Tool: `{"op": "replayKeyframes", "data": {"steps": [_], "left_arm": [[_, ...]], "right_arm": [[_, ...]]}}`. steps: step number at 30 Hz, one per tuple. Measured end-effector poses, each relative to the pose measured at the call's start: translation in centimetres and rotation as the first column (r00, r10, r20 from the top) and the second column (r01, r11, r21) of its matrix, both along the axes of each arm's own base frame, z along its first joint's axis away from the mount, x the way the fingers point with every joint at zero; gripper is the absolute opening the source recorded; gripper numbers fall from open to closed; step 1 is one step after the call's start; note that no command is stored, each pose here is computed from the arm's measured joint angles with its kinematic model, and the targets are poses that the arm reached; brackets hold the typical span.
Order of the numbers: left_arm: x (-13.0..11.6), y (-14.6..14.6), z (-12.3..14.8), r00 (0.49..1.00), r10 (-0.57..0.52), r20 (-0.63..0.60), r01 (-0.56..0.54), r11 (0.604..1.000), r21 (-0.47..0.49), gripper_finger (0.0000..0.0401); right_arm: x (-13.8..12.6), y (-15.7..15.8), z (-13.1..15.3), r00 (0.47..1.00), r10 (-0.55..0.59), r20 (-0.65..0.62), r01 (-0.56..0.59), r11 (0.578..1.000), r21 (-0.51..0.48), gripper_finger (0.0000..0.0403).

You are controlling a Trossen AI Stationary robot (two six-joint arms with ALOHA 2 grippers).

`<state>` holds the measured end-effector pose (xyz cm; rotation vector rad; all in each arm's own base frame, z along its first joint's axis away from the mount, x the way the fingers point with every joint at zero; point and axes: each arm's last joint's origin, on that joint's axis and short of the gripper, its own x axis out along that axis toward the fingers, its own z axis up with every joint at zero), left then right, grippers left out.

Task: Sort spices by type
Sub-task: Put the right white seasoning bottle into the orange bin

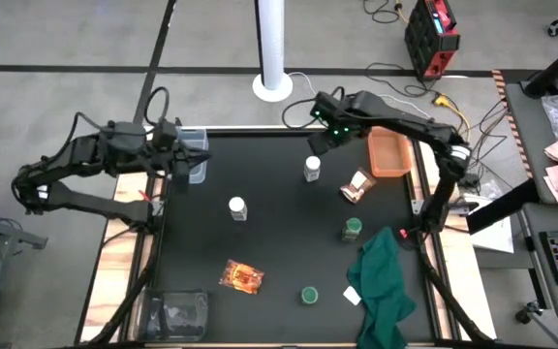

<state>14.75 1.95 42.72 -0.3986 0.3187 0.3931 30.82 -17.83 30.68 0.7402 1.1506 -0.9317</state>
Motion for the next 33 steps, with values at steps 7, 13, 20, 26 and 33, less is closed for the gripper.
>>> {"op": "replayKeyframes", "data": {"steps": [7,13,20,26,33], "left_arm": [[1.5,0.3,-0.9,0.997,0.048,-0.065,-0.047,0.999,0.018,0.0000],[2.2,0.7,-1.3,0.973,0.201,-0.114,-0.200,0.980,0.023,0.0000],[2.3,1.0,-1.0,0.945,0.279,-0.168,-0.263,0.958,0.111,0.0000],[2.2,1.2,-0.4,0.932,0.316,-0.178,-0.286,0.942,0.177,0.0000],[1.5,1.1,-0.1,0.930,0.322,-0.178,-0.290,0.939,0.183,0.0000]], "right_arm": [[1.3,-0.5,-1.2,1.000,0.011,0.008,-0.011,0.998,0.068,0.0038],[1.7,0.0,-1.4,0.998,0.057,0.018,-0.059,0.989,0.132,0.0056],[2.0,0.5,-1.3,0.998,0.046,0.032,-0.050,0.990,0.136,0.0151],[3.1,0.6,-2.4,0.998,0.016,0.052,-0.025,0.986,0.167,0.0257],[4.5,0.5,-3.7,0.997,0.022,0.073,-0.034,0.986,0.163,0.0337]]}}
